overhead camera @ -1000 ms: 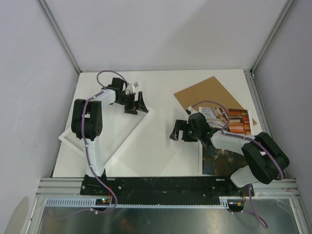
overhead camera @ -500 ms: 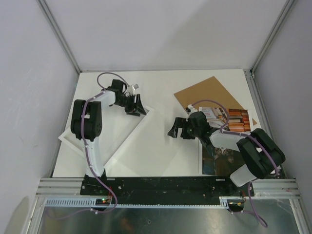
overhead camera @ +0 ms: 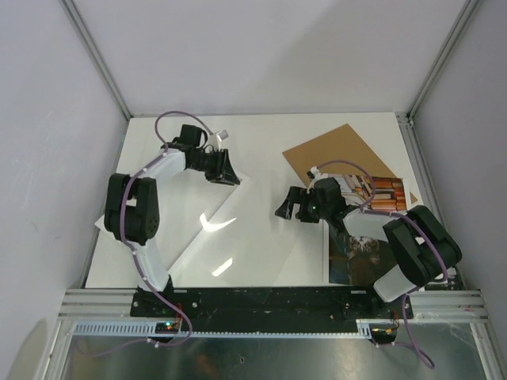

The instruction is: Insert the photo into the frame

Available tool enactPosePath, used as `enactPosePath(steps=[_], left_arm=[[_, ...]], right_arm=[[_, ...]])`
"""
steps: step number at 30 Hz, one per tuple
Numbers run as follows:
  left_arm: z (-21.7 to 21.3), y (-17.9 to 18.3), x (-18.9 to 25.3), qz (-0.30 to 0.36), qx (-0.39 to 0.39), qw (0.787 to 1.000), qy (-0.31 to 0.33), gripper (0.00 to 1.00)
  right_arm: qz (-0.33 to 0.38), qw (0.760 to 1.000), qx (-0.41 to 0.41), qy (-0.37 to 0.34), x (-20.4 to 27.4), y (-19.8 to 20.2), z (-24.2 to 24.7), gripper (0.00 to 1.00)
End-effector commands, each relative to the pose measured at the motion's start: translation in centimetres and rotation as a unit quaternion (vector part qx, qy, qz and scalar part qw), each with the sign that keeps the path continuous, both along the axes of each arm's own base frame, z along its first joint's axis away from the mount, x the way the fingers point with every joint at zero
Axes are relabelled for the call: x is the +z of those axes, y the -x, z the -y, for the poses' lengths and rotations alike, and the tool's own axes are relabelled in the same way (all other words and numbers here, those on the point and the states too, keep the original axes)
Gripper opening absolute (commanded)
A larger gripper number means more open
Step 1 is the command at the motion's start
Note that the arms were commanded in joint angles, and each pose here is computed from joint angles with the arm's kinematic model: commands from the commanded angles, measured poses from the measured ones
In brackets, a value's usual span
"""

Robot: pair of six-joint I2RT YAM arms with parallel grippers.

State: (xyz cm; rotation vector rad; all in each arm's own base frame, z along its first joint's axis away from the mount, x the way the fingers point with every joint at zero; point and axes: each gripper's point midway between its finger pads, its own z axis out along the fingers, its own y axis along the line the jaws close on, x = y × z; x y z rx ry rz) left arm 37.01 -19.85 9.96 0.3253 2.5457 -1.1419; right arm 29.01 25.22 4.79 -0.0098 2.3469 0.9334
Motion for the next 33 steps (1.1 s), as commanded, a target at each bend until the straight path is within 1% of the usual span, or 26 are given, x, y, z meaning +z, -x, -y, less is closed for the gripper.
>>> enactPosePath(steps=[1, 7, 11, 12, 14, 18, 22, 26, 30, 33], left_arm=[[2.2, 2.4, 3.4, 0.0, -0.025, 0.999, 0.041, 0.35], [2.2, 2.7, 3.6, 0.001, -0.019, 0.999, 0.034, 0.26], [2.1, 2.7, 4.0, 0.007, -0.011, 1.0, 0.027, 0.13], [2.1, 2.5, 4.3, 0.01, -0.009, 1.0, 0.026, 0.06], [2.0, 2.0, 5.0, 0.02, -0.001, 1.0, 0.024, 0.02], [2.3, 0.7, 8.0, 0.042, 0.016, 0.998, 0.038, 0.0], [2.3, -0.9, 11.9, 0.057, 0.034, 0.995, 0.072, 0.0], [2.2, -1.7, 15.9, 0.07, 0.046, 0.99, 0.11, 0.0], [1.8, -2.0, 19.3, 0.09, 0.063, 0.985, 0.133, 0.0], [1.2, -2.1, 21.3, 0.099, 0.077, 0.981, 0.148, 0.0]], right_arm=[[-0.008, 1.0, -0.006, 0.011, -0.6, 0.3, 1.0, 0.99], [0.008, 1.0, -0.01, -0.001, 0.9, 0.0, 1.0, 0.99], [0.02, 1.0, -0.013, -0.005, 2.3, -0.3, 1.3, 0.99], [0.026, 1.0, -0.014, -0.005, 2.9, -0.4, 1.4, 0.99], [0.034, 0.999, -0.018, -0.007, 4.0, -0.7, 1.7, 0.99], [0.056, 0.998, -0.038, -0.017, 7.4, -1.8, 3.0, 0.99], [0.085, 0.992, -0.082, -0.039, 11.2, -3.4, 6.3, 0.99], [0.104, 0.987, -0.103, -0.07, 13.9, -4.3, 8.6, 0.99], [0.118, 0.983, -0.1, -0.098, 15.2, -5.0, 9.2, 0.99], [0.125, 0.981, -0.084, -0.126, 16.1, -5.2, 8.6, 0.99]])
